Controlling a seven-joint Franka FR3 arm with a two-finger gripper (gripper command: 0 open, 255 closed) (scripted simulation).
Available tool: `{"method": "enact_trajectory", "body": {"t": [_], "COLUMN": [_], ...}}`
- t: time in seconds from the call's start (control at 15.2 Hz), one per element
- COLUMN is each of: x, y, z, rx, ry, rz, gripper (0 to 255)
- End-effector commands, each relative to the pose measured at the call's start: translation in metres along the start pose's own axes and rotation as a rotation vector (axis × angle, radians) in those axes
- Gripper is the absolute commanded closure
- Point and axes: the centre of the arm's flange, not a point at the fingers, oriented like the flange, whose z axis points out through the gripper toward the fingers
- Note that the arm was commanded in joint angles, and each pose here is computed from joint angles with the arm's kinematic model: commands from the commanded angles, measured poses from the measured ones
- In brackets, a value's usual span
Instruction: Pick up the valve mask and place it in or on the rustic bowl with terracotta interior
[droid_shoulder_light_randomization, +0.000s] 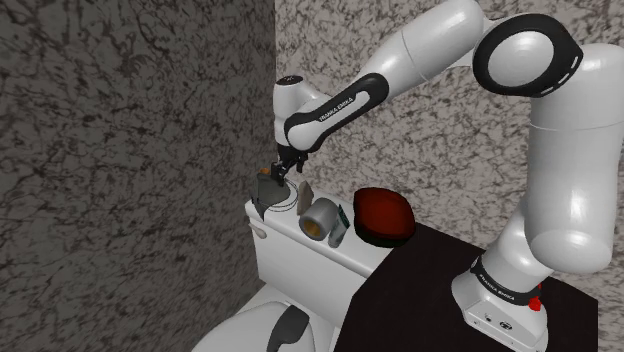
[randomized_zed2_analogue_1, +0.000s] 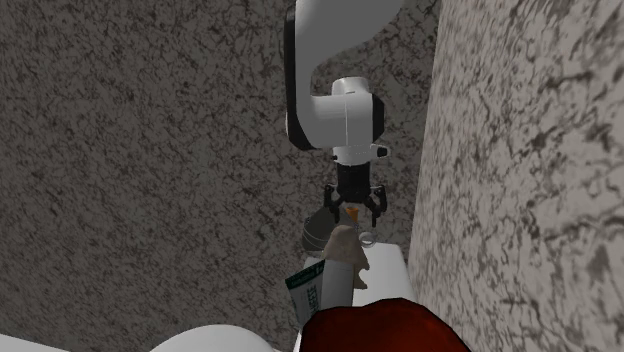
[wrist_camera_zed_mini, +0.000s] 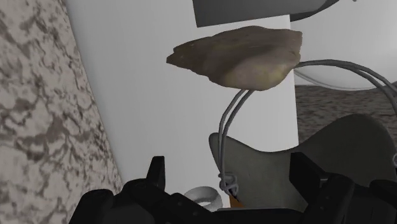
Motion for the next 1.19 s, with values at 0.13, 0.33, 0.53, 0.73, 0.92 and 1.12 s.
{"method": "enact_trajectory", "body": {"t": [0.13,0.33,0.53,0.73,0.92,1.12], "x": [0.000,0.000,0.000,0.000,0.000,0.000], "y": [0.000,0.000,0.000,0.000,0.000,0.000], "z": [0.021,0.029,0.029,0.029,0.029,0.029], "rx": [0.000,0.000,0.000,0.000,0.000,0.000], "ry": [0.001,0.001,0.001,0.001,0.001,0.001], "rz": [0.000,0.000,0.000,0.000,0.000,0.000], "gripper": [0,0,0,0,255,255]}}
